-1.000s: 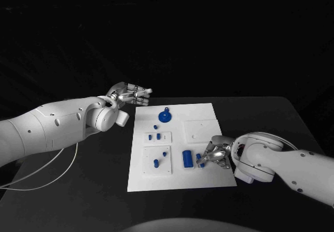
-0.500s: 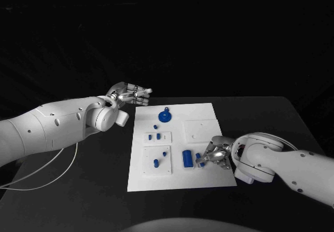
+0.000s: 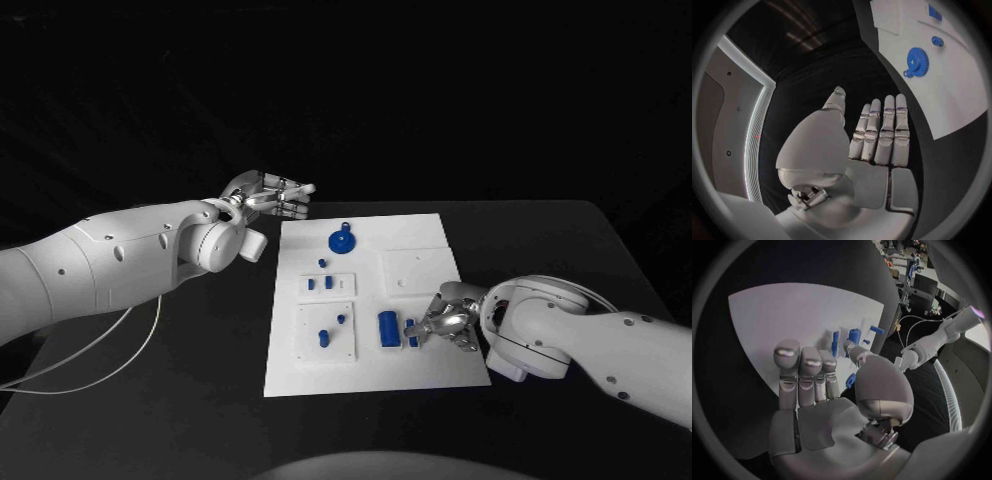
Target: Assemble the parts on the task board
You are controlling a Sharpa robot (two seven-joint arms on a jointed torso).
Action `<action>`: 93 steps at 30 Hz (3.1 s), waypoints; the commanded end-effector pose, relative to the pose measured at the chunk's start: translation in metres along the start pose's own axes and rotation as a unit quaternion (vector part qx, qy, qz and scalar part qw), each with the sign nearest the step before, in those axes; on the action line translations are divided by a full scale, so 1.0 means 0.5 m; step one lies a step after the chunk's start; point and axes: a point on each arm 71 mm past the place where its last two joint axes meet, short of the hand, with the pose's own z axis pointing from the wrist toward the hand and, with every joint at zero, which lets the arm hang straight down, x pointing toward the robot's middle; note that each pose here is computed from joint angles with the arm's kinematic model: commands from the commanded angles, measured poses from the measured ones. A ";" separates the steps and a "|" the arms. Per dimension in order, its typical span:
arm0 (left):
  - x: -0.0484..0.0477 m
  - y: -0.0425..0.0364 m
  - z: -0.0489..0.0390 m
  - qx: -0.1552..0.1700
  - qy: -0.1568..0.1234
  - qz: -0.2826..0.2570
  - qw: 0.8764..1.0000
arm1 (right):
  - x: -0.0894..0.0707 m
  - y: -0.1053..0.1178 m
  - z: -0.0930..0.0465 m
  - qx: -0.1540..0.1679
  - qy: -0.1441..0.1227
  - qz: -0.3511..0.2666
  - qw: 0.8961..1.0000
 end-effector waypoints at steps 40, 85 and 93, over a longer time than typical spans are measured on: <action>-0.030 -0.018 0.016 0.050 -0.078 -0.028 0.995 | -0.293 -0.122 0.053 -0.186 -0.221 0.290 0.912; 0.173 0.023 -0.070 0.051 -0.120 -0.094 0.987 | -0.189 -0.033 0.034 -0.254 -0.311 0.472 0.785; 0.204 0.020 -0.109 0.052 -0.123 -0.104 0.986 | -0.132 -0.014 0.004 -0.241 -0.312 0.487 0.779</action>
